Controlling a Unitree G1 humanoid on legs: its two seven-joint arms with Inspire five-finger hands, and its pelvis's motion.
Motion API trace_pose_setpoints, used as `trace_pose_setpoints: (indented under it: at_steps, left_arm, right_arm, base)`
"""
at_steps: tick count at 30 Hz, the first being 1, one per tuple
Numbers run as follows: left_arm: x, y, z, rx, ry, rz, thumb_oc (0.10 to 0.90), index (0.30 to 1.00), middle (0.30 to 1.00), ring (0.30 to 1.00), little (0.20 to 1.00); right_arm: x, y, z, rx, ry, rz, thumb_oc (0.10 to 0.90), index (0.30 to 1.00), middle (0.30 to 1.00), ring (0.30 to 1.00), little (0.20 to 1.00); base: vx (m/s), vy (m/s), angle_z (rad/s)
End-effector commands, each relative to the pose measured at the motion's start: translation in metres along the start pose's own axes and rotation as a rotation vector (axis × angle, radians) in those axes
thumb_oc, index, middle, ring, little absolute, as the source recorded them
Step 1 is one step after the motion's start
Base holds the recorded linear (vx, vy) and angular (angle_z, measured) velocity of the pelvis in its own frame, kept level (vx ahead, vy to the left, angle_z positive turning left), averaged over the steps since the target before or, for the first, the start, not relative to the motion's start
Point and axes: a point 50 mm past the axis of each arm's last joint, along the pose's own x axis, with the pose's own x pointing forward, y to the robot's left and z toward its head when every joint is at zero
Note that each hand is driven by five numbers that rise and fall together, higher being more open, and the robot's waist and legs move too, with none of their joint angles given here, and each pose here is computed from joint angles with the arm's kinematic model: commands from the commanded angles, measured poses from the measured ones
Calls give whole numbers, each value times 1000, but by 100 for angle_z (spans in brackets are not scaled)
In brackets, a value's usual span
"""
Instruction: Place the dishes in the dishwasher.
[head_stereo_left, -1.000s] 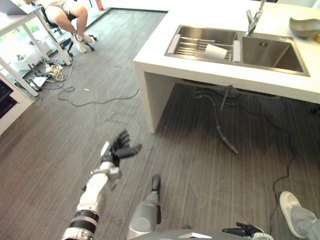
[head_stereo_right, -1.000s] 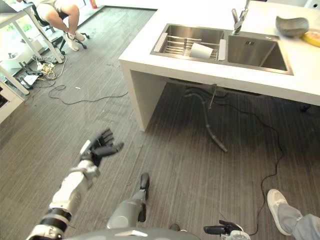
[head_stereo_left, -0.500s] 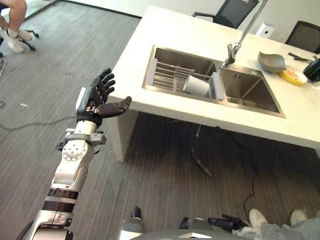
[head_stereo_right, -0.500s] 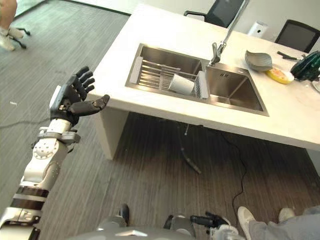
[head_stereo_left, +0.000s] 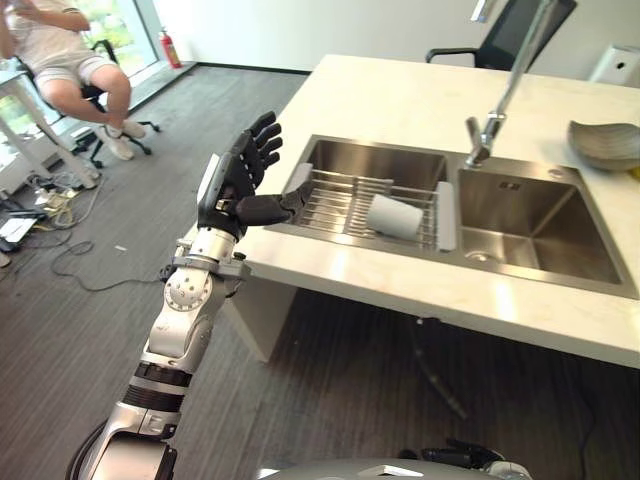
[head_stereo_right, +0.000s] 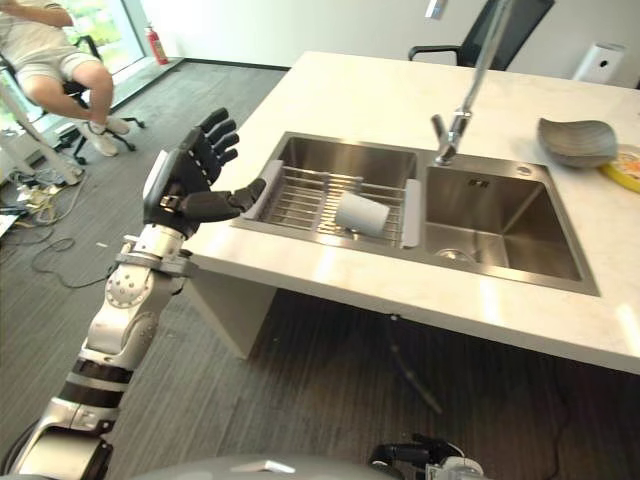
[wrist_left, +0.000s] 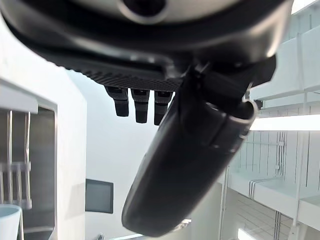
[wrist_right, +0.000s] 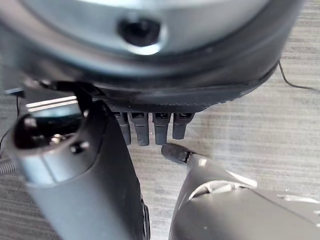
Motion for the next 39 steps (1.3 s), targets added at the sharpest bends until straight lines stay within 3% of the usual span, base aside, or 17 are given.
trace_pose_setpoints:
  at_steps: [1, 8, 14, 24, 29, 31, 33, 34, 35, 39]
  left_arm:
    - [15, -6, 47, -18, -236, -29, 800, 900, 900, 900, 900]
    - [8, 2, 29, -31, -160, 84, 800, 900, 900, 900, 900]
    - [8, -5, 33, -4, -174, 12, 800, 900, 900, 900, 900]
    - [7, 4, 29, 84, -129, 19, 800, 900, 900, 900, 900]
    - [13, 13, 35, 371, -107, -64, 800, 900, 900, 900, 900]
    - [13, 13, 37, 406, -112, -69, 800, 900, 900, 900, 900]
    - [20, 16, 46, 655, -127, -122, 800, 900, 900, 900, 900]
    - [20, 16, 46, 655, -127, -122, 800, 900, 900, 900, 900]
    - [28, 22, 61, 881, -169, -140, 800, 900, 900, 900, 900]
    - [34, 25, 77, 1052, -224, -140, 800, 900, 900, 900, 900]
  right_arm:
    - [2, 27, -14, -73, 14, 30, 800, 900, 900, 900, 900]
    - [-1, 46, -36, -95, 42, 85, 800, 900, 900, 900, 900]
    - [-2, 50, -42, -79, 38, 113, 800, 900, 900, 900, 900]
    - [-7, 67, -56, -115, 34, 201, 800, 900, 900, 900, 900]
    - [-13, 61, -77, -87, 77, 213, 800, 900, 900, 900, 900]
    - [-13, 61, -80, -82, 83, 216, 800, 900, 900, 900, 900]
    - [-15, 62, -86, -81, 94, 232, 800, 900, 900, 900, 900]
    - [-15, 62, -86, -81, 94, 232, 800, 900, 900, 900, 900]
    - [-17, 63, -90, -72, 100, 246, 800, 900, 900, 900, 900]
    - [-19, 62, -97, -72, 107, 249, 800, 900, 900, 900, 900]
  base:
    - [86, -224, -14]
    - [76, -66, -2]
    - [78, 153, 8]
    - [67, 101, -26]
    - [44, 51, -12]
    - [23, 15, -8]
    - [26, 11, -4]
    - [30, 7, -4]
    - [0, 0, 0]
    - [-7, -2, -3]
